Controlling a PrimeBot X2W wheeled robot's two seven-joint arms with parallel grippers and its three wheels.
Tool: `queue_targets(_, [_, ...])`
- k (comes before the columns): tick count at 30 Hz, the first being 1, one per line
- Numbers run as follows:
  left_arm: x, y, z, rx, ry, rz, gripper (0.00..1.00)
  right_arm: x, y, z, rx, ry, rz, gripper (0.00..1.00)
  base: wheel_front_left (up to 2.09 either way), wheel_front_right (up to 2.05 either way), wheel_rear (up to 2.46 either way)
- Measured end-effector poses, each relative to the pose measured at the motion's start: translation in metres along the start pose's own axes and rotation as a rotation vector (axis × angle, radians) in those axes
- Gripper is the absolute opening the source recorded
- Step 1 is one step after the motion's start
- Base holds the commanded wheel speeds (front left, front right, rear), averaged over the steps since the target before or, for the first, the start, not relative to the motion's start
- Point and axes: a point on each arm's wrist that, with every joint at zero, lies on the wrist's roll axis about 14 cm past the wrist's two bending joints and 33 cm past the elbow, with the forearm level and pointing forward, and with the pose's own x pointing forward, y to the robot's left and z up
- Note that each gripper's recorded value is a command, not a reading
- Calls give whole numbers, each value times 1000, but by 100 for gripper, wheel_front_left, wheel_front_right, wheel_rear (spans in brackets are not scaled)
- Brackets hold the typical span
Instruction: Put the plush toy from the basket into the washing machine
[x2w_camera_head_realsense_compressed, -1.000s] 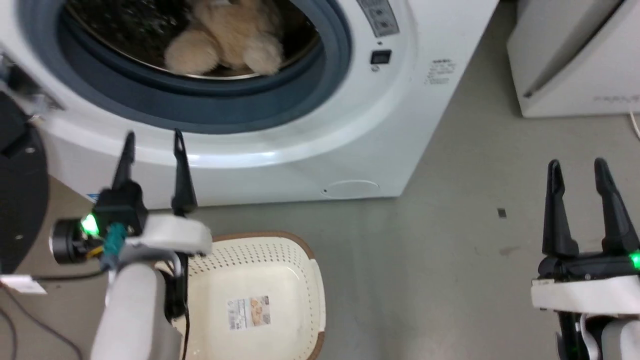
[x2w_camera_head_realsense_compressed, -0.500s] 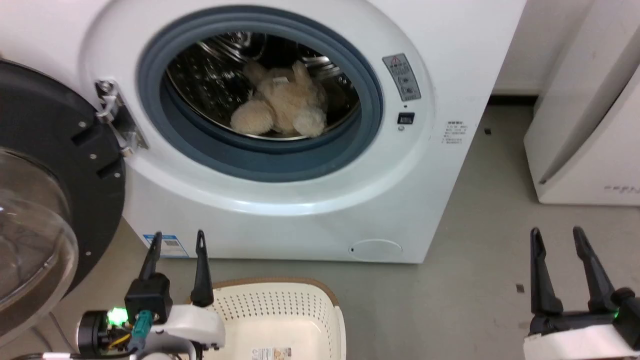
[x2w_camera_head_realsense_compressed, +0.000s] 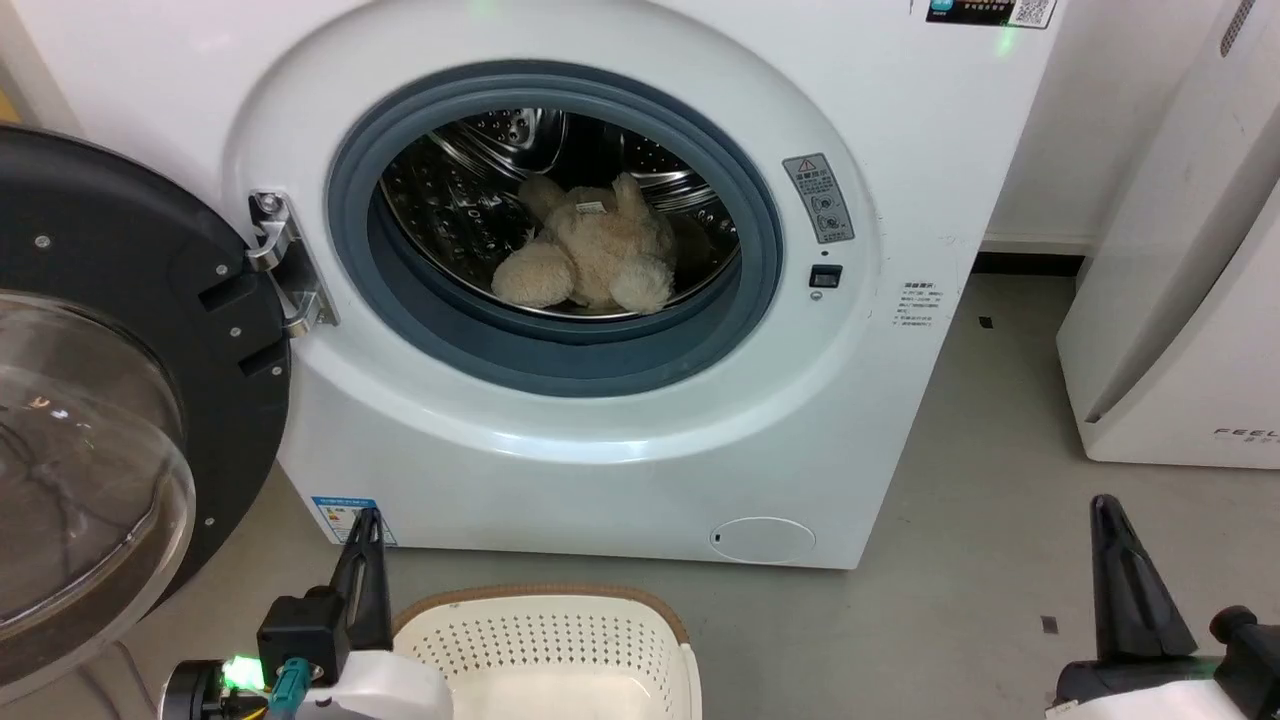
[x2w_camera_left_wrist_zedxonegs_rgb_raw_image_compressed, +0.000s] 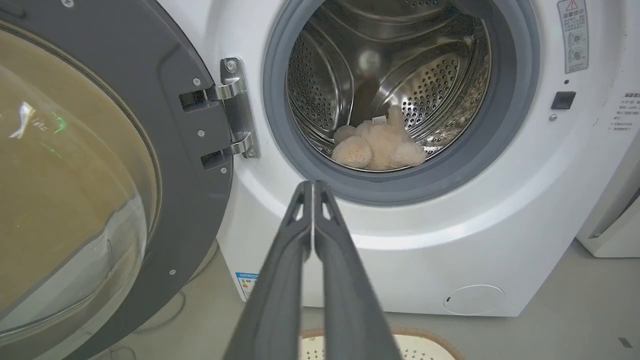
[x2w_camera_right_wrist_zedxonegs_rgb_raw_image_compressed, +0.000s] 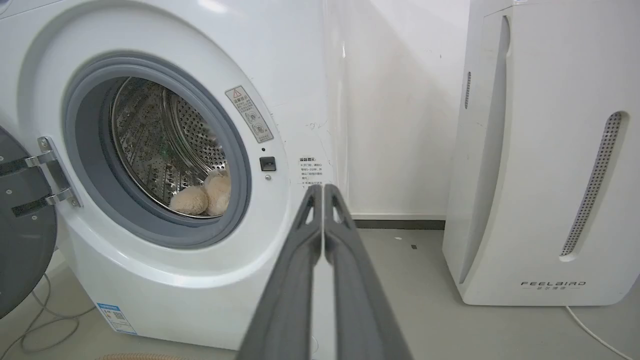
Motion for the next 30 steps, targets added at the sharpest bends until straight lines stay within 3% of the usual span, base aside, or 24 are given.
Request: queue_targets(30, [6,-8,6,-11,13,-31,0,-1,3,-8,-20,60,10,0,0,0,0])
